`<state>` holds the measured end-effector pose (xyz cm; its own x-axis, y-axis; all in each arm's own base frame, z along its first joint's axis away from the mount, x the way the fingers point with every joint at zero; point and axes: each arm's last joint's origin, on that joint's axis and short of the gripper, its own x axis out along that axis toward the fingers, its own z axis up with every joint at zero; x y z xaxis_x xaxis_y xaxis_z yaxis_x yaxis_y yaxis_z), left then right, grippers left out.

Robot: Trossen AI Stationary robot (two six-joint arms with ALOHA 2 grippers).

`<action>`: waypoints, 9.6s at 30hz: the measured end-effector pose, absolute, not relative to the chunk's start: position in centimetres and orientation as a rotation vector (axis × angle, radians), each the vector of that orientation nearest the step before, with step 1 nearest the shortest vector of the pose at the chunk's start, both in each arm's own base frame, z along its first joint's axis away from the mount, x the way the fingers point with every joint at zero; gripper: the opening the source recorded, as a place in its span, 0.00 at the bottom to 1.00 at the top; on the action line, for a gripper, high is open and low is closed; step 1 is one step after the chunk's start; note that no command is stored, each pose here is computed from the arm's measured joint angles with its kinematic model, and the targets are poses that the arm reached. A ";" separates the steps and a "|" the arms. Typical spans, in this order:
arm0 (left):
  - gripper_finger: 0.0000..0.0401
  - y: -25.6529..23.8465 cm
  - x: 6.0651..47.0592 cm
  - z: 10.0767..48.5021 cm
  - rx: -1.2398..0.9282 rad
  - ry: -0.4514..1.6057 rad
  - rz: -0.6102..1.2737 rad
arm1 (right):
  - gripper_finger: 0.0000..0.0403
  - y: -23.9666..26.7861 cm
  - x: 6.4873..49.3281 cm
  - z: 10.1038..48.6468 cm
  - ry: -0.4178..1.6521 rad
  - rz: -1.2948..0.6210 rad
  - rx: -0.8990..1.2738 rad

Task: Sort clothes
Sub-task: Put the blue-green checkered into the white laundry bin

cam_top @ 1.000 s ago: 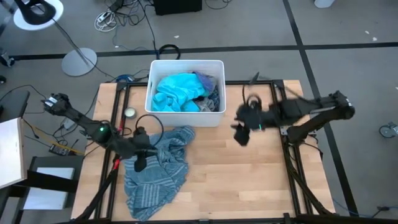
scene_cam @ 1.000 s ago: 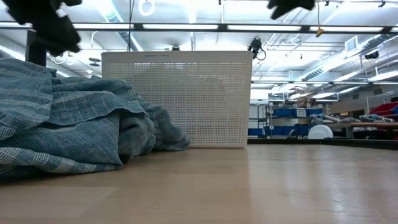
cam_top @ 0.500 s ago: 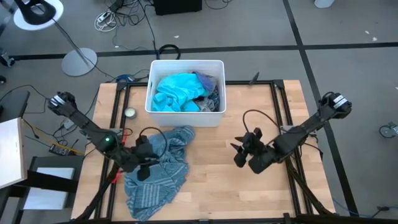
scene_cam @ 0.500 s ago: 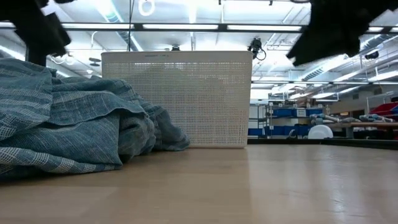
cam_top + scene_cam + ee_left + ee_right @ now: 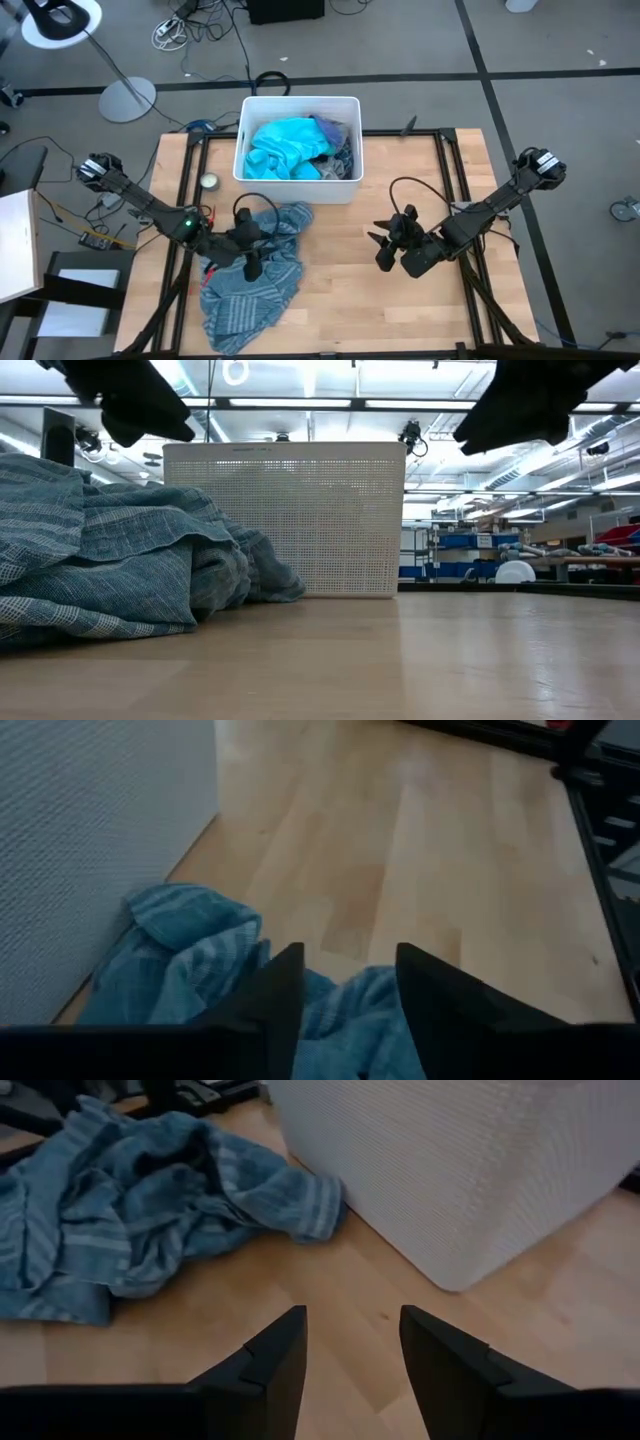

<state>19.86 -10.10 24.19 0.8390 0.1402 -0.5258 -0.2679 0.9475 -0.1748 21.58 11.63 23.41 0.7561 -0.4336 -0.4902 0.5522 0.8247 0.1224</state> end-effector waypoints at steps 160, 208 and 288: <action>0.35 14.8 31.7 38.3 -0.074 0.874 0.413 | 0.40 10.1 22.5 23.8 0.429 -0.629 0.067; 0.34 20.4 29.0 22.0 -0.521 1.313 0.805 | 0.40 9.8 22.9 23.7 0.433 -0.636 0.066; 0.00 11.3 26.4 37.4 0.152 0.424 0.716 | 0.40 9.7 23.2 23.9 0.412 -0.631 0.071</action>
<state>26.42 11.27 37.36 0.6742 0.6637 -0.3238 -0.6031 0.7479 0.2773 23.16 9.74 23.95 0.7295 -0.5583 -0.3953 0.5861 0.8080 -0.0597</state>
